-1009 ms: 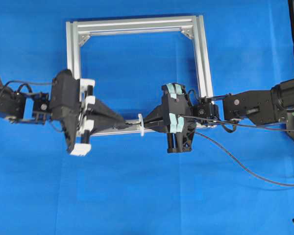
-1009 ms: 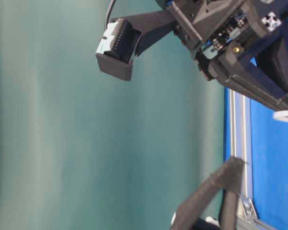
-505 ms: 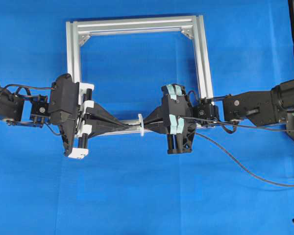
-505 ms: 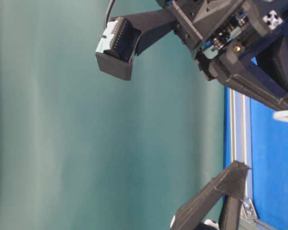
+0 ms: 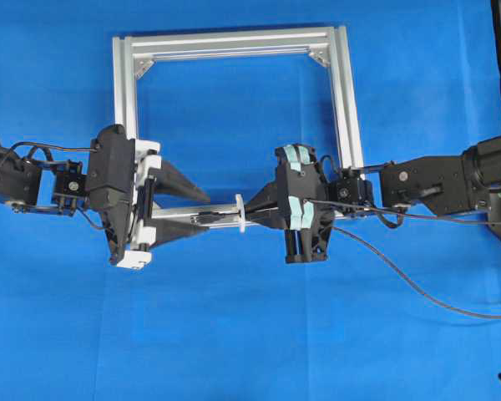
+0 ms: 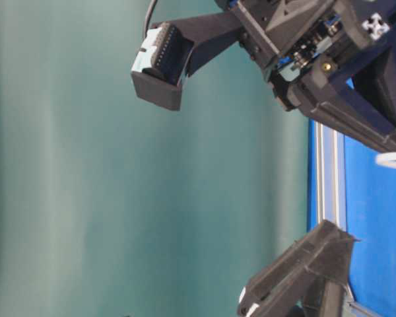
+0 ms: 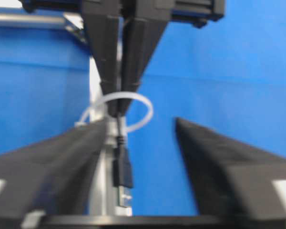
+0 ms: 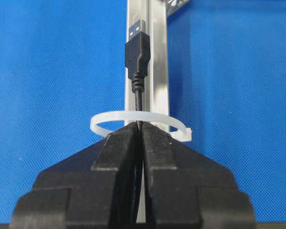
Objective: Insert the wire through the string loop located in the center.
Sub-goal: 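Grasp the USB plug with the left gripper on the far side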
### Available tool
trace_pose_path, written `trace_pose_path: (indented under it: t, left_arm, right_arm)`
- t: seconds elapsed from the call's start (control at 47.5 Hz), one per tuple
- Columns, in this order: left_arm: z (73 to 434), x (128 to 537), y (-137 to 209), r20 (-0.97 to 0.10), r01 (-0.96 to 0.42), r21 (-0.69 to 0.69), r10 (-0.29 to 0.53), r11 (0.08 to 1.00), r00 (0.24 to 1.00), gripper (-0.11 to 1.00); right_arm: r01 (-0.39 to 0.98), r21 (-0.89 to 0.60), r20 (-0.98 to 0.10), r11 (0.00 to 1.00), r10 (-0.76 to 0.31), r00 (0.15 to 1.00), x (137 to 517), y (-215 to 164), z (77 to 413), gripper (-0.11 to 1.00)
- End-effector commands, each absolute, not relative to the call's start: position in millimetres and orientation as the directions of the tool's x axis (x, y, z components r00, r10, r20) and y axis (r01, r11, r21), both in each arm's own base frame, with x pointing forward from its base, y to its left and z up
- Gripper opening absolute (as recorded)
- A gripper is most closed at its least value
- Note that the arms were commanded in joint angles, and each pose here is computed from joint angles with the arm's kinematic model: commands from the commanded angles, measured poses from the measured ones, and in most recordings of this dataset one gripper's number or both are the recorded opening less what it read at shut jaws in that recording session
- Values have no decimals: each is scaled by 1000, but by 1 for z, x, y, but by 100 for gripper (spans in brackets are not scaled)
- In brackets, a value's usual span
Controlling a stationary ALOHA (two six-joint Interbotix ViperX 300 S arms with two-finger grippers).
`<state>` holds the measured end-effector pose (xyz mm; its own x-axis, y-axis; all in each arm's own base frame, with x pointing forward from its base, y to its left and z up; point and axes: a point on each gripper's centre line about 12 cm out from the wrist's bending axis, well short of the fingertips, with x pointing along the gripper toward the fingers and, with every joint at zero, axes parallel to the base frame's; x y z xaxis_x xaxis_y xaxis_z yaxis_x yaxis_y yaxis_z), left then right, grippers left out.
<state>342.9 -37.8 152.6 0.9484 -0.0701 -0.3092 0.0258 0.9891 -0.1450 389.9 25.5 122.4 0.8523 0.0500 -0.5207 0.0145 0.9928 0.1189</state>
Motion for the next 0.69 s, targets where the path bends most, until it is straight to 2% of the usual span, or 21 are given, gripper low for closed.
trace_pose_path:
  t: [0.0, 0.084, 0.147, 0.673]
  left_arm:
    - [164, 348, -38, -274, 33, -144, -71, 989, 959, 67]
    - [163, 348, -37, -277, 29, -143, -69, 989, 958, 86]
    - [162, 348, -37, -286, 28, -146, -69, 989, 956, 93]
    - [158, 352, -38, -334, 23, -148, -72, 989, 940, 93]
  right_arm:
    - [6, 120, -489, 993, 53, 871, 395, 26, 134, -2]
    - [7, 121, -488, 993, 53, 871, 395, 26, 134, -2]
    - [7, 121, -488, 993, 53, 871, 395, 26, 134, -2]
    - [8, 121, -492, 993, 53, 869, 394, 26, 133, -2]
